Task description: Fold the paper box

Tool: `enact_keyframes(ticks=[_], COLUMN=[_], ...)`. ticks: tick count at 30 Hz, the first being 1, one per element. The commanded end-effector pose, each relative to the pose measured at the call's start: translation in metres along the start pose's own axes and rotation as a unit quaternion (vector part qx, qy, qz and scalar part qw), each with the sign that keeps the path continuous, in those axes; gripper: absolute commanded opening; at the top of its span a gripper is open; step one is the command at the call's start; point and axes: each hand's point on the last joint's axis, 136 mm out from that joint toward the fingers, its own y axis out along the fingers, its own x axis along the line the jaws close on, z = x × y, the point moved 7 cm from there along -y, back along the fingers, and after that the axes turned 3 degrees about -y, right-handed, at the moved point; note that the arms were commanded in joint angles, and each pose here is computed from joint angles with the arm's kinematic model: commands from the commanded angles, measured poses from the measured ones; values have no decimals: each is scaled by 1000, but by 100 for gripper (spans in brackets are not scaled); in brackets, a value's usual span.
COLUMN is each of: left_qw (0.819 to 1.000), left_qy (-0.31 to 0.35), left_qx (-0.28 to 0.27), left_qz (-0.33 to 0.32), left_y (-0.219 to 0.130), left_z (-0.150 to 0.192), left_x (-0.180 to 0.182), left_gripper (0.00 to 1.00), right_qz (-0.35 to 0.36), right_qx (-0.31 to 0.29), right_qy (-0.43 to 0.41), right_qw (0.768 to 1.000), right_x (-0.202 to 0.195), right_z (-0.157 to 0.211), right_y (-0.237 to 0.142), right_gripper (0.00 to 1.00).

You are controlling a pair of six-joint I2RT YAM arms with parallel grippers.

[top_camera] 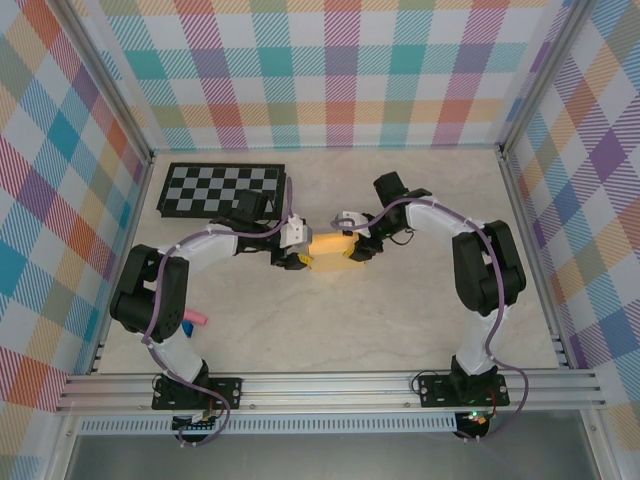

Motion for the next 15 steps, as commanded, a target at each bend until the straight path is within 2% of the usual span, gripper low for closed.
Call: enact_keyframes(ticks=[1, 8, 11, 15], left_qw=[1000, 998, 998, 998], left_qy=[27, 57, 57, 50], left_qx=[-8, 6, 7, 13], left_qz=[1, -29, -29, -30], left_y=[-4, -3, 2, 5], left_z=[-9, -6, -6, -3], left_x=[-7, -17, -20, -20], left_gripper=[62, 50, 49, 49], right_qz=[-51, -48, -43, -25], right_qx=[8, 6, -1, -26], right_qy=[42, 46, 45, 75], right_qw=[998, 998, 998, 997], right_x=[15, 14, 13, 5], right_z=[15, 14, 9, -9], right_y=[15, 14, 10, -5], right_gripper=[48, 49, 50, 64])
